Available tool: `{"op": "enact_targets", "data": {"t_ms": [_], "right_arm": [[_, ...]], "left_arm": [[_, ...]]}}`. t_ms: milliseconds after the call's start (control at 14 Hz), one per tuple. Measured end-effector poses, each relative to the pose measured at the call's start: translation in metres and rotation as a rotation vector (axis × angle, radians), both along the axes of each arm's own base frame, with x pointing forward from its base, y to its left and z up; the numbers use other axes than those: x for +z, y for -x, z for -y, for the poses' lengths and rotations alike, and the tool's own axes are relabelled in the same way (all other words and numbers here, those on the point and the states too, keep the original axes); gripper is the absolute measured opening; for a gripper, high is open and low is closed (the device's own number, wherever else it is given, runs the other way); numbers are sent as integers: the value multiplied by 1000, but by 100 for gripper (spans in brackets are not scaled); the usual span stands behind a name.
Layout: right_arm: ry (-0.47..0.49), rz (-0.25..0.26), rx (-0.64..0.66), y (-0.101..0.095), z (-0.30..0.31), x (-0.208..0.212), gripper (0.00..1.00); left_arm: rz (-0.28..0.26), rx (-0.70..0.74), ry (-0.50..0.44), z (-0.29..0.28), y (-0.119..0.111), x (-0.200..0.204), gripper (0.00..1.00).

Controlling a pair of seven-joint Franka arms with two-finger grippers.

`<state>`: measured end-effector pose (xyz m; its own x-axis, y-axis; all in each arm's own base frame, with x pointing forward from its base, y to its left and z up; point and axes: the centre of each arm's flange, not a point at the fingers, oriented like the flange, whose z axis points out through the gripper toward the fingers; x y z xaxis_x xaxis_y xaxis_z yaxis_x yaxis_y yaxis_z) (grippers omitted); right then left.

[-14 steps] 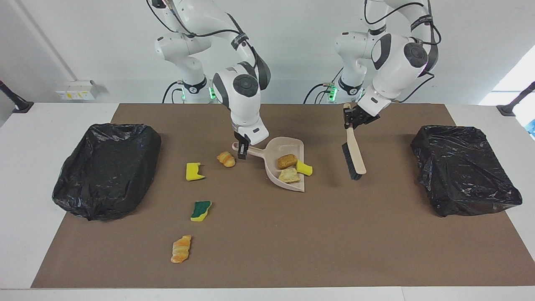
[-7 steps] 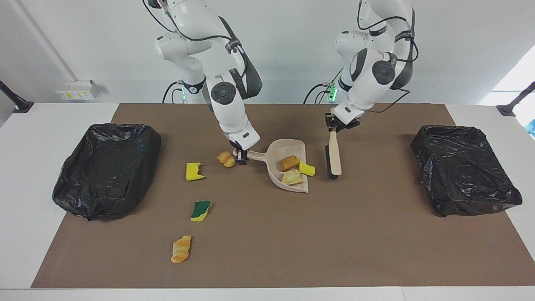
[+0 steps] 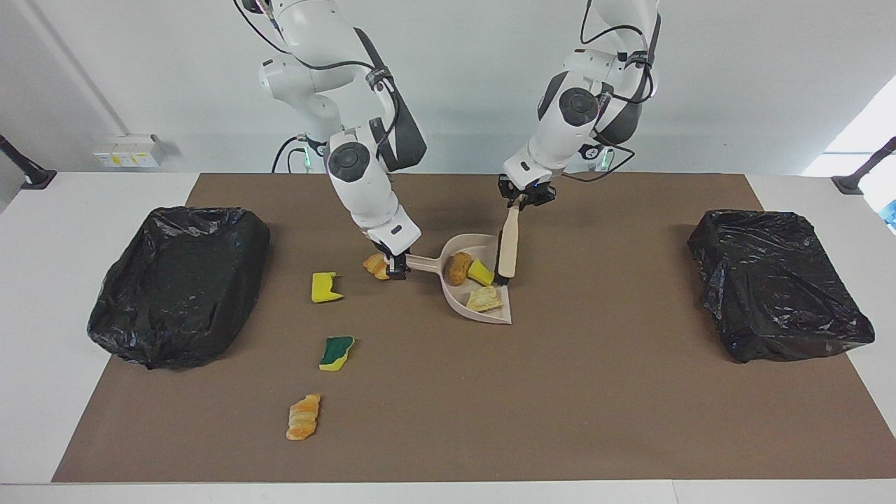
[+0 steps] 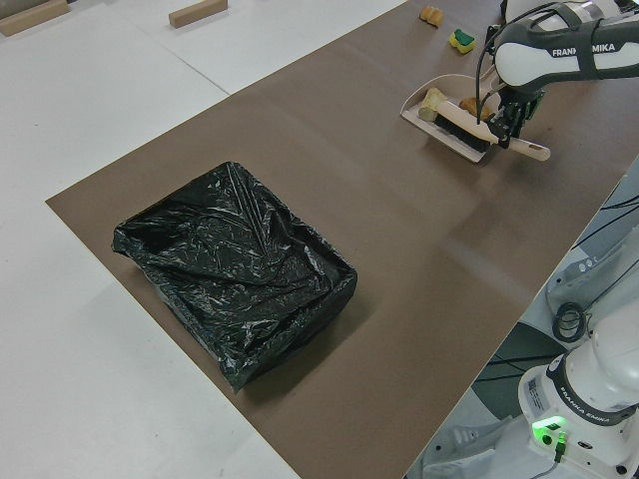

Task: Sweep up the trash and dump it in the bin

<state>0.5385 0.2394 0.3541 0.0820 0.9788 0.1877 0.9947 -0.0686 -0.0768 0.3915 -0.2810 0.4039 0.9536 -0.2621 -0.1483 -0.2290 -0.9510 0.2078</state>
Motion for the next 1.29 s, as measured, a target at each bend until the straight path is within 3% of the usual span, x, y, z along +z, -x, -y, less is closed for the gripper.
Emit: {"op": "enact_targets", "data": {"t_ms": [286, 429, 571, 857, 929, 1000, 1286], "right_arm": [[7, 5, 14, 2, -4, 1, 29], [21, 12, 26, 1, -3, 1, 11], [29, 15, 33, 1, -3, 1, 9], [35, 18, 39, 2, -4, 1, 10], [39, 20, 42, 2, -3, 1, 13], [46, 23, 48, 2, -3, 1, 22], [72, 34, 77, 4, -7, 0, 24]], "left_arm": [[-22, 91, 6, -45, -23, 30, 26], [-51, 142, 4, -75, -33, 48, 26], [-94, 224, -29, -88, -27, 62, 26], [-118, 332, -100, -74, 0, 65, 26], [-118, 329, -109, -71, 8, 62, 26], [-115, 327, -114, -70, 15, 60, 26], [-102, 330, -112, -72, 23, 59, 26]]}}
